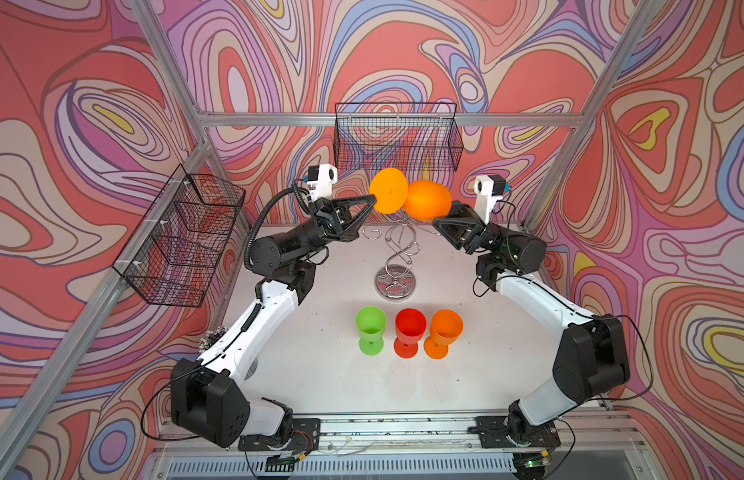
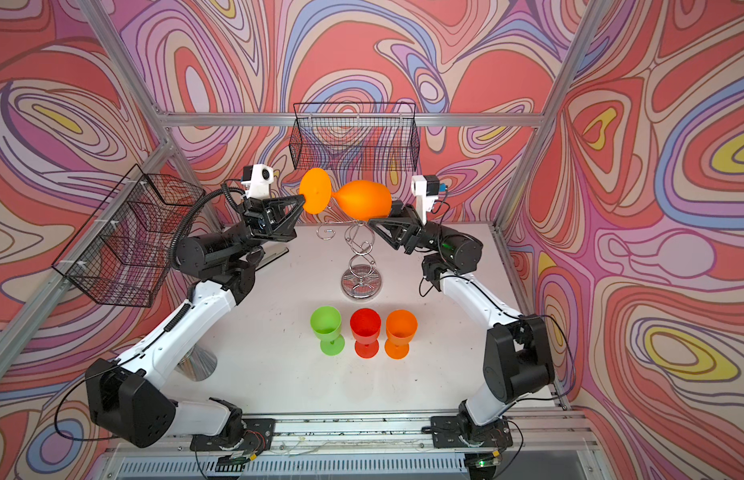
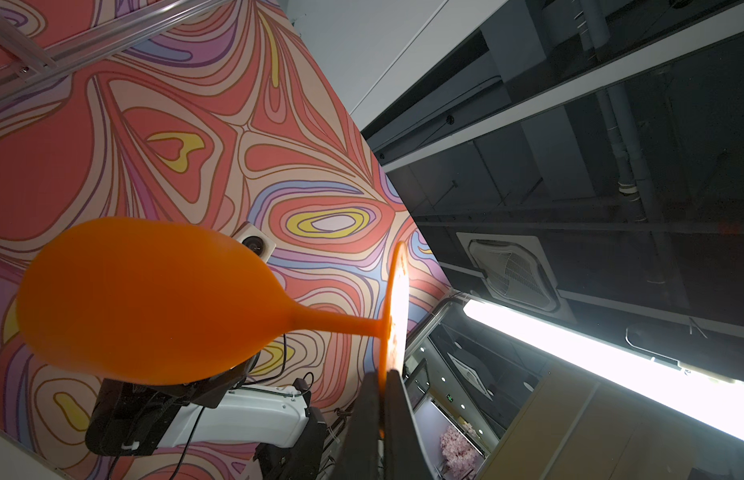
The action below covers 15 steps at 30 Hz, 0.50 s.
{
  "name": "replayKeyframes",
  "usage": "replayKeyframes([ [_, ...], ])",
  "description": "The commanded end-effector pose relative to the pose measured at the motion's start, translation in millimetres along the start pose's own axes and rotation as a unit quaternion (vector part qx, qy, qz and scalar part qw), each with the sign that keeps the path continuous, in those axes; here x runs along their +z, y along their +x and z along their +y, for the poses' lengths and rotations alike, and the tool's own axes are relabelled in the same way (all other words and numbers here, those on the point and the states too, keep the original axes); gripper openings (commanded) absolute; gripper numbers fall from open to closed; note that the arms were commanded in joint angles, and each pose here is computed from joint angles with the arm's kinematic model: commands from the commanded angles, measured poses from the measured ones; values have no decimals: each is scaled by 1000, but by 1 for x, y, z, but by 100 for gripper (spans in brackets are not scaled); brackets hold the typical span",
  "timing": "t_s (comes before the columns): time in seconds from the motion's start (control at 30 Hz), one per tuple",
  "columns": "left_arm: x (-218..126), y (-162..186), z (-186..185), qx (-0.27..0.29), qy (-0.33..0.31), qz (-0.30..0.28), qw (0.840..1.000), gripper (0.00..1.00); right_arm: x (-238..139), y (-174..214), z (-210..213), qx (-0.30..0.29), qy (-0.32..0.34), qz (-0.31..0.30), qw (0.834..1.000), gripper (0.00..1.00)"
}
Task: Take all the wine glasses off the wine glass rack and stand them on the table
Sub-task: 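Close the right gripper on the orange glass bowl while the left gripper releases and withdraws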
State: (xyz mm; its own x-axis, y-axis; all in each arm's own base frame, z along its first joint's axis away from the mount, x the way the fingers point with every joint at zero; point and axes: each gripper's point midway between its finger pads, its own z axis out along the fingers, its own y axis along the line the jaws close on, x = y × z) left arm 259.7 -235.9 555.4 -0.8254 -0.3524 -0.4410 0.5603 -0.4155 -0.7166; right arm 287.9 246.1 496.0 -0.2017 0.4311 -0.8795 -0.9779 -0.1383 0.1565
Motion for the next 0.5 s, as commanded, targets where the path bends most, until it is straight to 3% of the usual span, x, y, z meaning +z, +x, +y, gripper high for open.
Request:
replayKeyframes([
  [0.0,4,4,-24,32,36,11,999,0,6,0,6,-36,-20,10,999,43],
  [0.13,4,4,-23,32,37,12,999,0,7,-1,6,-42,-20,7,999,28],
  [0.47,2,3,-19,26,47,10,999,0,5,0,13,-66,-20,8,998,8],
])
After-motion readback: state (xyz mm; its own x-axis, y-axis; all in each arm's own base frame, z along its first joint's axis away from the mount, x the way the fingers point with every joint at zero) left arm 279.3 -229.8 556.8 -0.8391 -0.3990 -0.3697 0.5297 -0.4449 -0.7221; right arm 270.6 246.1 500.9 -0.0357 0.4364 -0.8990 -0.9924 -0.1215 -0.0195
